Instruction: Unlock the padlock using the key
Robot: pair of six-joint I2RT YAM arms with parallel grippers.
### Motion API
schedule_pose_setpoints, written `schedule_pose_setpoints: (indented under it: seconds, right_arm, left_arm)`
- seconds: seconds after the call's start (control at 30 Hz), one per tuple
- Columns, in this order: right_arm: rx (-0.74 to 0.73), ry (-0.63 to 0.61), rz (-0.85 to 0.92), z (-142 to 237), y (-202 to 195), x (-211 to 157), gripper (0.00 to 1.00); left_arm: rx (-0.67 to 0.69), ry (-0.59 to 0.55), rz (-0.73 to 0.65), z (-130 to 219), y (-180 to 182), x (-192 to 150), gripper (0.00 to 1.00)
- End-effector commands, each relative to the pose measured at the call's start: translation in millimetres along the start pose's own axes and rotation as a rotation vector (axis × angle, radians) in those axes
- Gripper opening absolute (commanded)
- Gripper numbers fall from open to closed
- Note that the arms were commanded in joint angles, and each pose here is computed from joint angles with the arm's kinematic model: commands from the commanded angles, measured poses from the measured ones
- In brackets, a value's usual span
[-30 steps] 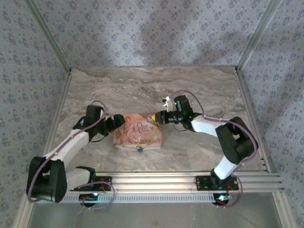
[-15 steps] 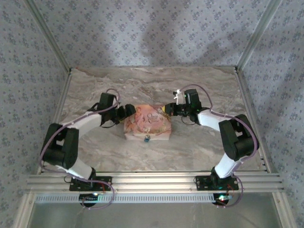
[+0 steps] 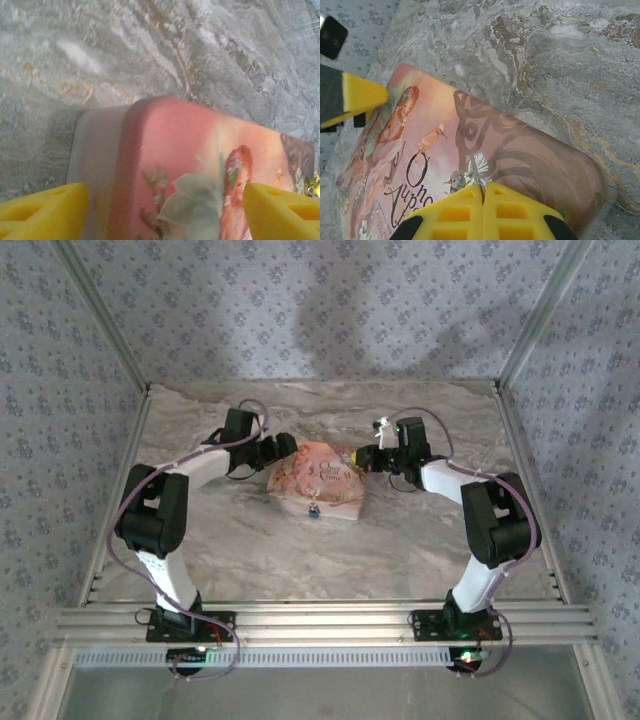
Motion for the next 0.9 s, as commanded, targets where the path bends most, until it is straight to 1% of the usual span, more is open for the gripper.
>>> schedule_pose_setpoints:
  seconds: [0.0, 0.1, 0.2, 0.3, 0.4, 0.57, 0.67, 0.77, 0.87]
  right_arm:
    - [-0.062, 0.035, -0.026, -1, -14, -8, 0.0]
    - [-0.05, 0.0, 0.001, 8, -2, 4, 0.0]
    - [-0.043, -0.016, 0.031, 15, 10, 12, 0.0]
    - [-0.024, -0.004, 0.045, 13, 19, 10, 0.0]
    - [0.007, 0.022, 0.067, 5, 32, 4, 0.0]
    - [0.056, 0.053, 0.101, -11, 55, -4, 0.0]
    - [0.078, 0.072, 0.118, -23, 66, -6, 0.0]
    - [0.085, 0.099, 0.119, -37, 70, -9, 0.0]
    - [0.065, 0.108, 0.114, -46, 65, -9, 0.0]
  left_arm:
    - [0.023, -0.065, -0.081, 18, -6, 27, 0.82]
    - [0.067, -0.121, -0.119, 43, -8, 39, 0.83]
    - [0.11, -0.154, -0.152, 70, -12, 35, 0.84]
    - [0.089, -0.161, -0.163, 93, -24, 13, 0.83]
    - [0.067, -0.126, -0.208, 105, -39, -22, 0.83]
    - [-0.021, -0.061, -0.246, 106, -59, -87, 0.82]
    - [-0.066, -0.041, -0.242, 102, -61, -117, 0.81]
    - [-0.088, -0.032, -0.206, 94, -54, -131, 0.82]
    - [-0.081, -0.023, -0.193, 84, -48, -133, 0.82]
Point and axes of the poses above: each hand's point on the last joint's axis, 136 mm out from that joint toward the fingers, its own z axis back along the fingers, its own y axis along the line the jaws close on, x = y × z, the point moved 3 cm from there along z, back along the fingers, and after that the axes turned 9 degrees about -z, right-handed, at the moved point
